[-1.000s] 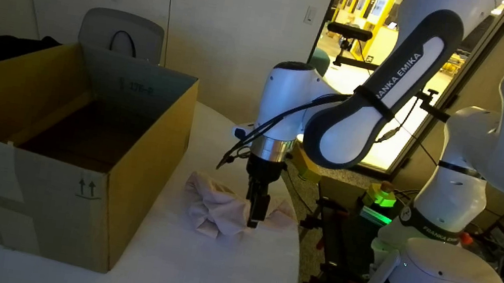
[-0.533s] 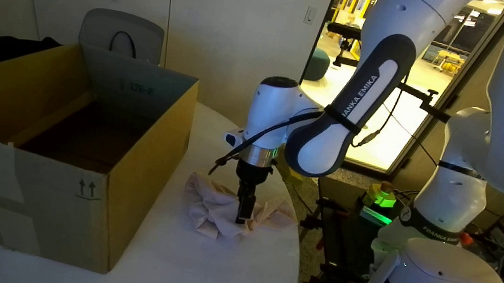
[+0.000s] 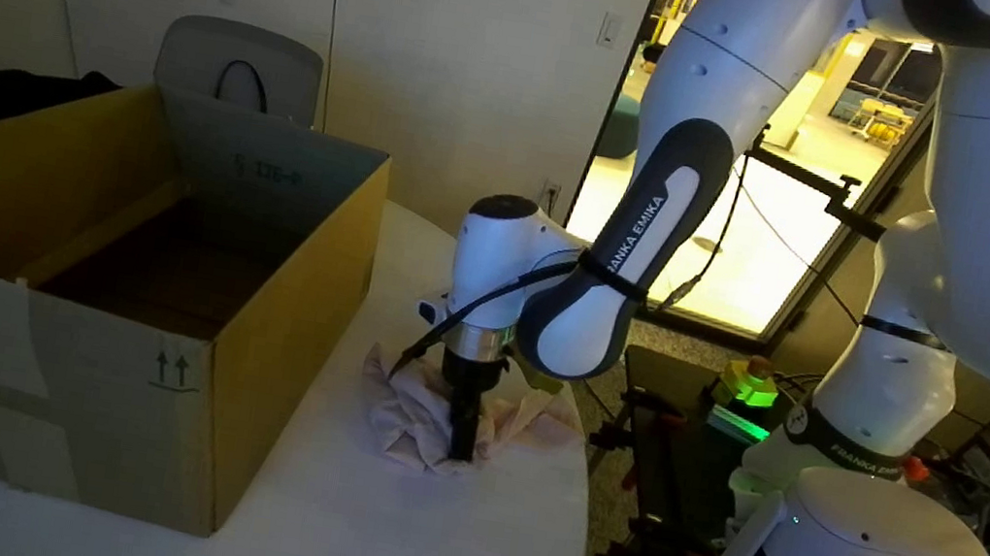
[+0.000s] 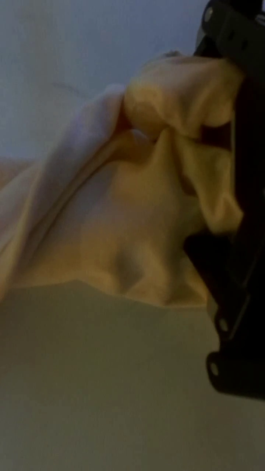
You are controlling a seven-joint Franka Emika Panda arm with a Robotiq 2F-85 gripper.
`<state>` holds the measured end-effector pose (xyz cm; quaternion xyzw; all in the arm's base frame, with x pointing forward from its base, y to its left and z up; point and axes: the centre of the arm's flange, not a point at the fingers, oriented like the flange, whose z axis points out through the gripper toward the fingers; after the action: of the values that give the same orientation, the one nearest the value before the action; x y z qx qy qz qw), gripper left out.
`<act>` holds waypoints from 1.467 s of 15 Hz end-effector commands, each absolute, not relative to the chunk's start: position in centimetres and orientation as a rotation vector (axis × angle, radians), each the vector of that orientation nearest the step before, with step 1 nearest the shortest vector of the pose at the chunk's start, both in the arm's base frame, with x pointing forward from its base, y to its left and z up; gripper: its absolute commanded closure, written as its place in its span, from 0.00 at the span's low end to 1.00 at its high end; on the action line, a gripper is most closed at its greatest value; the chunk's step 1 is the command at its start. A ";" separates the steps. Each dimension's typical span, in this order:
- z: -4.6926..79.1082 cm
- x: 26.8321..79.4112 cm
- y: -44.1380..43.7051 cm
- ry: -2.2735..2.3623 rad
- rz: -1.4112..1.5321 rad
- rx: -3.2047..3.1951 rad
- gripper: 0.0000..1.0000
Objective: Put the marker in the cloth and wrap it
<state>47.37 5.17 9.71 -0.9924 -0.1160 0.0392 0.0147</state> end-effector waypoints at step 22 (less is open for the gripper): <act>35.3 51.5 -3.9 -0.379 0.192 -3.176 1.00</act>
<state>49.45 -3.38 28.25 -0.9889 -0.1184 0.0855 -0.0290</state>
